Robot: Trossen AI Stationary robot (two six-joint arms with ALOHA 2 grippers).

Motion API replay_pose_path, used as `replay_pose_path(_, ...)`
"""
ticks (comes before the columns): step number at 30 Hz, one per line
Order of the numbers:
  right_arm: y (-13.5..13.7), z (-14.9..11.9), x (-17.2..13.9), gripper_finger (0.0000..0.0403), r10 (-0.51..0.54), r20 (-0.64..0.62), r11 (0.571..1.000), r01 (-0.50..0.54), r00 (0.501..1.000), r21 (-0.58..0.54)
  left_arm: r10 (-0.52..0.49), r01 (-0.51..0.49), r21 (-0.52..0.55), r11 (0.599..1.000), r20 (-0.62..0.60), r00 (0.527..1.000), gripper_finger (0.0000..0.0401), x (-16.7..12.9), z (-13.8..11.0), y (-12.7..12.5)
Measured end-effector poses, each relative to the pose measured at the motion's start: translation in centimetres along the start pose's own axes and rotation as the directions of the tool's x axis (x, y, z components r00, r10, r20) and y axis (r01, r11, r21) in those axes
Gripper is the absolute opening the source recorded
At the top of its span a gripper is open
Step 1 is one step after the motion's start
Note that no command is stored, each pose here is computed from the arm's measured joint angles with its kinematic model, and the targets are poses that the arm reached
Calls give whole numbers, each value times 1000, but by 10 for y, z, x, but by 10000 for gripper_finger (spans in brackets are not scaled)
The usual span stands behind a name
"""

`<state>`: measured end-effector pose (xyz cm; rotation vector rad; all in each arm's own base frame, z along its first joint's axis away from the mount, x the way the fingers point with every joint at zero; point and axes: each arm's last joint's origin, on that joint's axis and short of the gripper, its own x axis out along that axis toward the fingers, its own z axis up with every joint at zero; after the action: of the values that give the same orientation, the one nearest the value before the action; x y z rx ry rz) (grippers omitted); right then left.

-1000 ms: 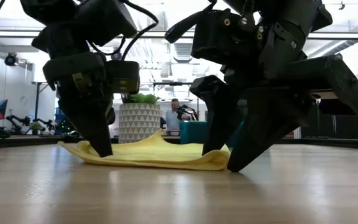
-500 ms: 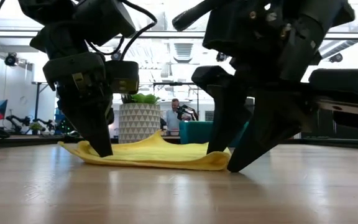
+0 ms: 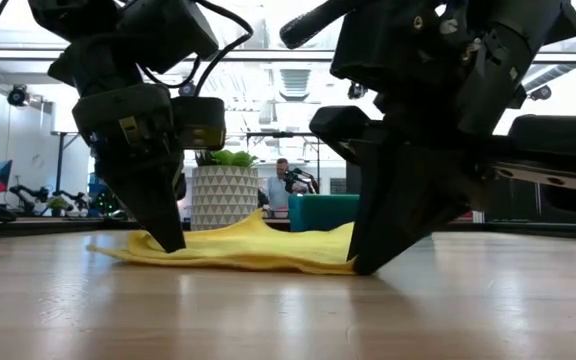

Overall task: Fold microfiber towels
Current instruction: Fold the yellow microfiber towel on top of the green microfiber towel into the dark blue bin

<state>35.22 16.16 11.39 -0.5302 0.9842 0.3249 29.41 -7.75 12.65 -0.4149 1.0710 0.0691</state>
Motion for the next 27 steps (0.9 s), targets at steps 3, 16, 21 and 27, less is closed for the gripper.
replay_pose_path(3,1,2,-1,10,-6,5,1000,6,1000,-3,-5,5,0,1000,12,1000,0,-1,1,-1)
replay_pose_path(16,5,8,-8,9,8,-13,999,-7,1000,38,43,-43,-5,999,125,991,0,-31,8,-2)
replay_pose_path(21,11,9,-11,9,15,-14,1000,-15,1000,20,114,-110,-34,993,203,973,0,-30,13,4)
replay_pose_path(27,17,12,-21,9,38,-6,999,-38,999,35,201,-173,-138,975,230,952,0,-17,23,28)
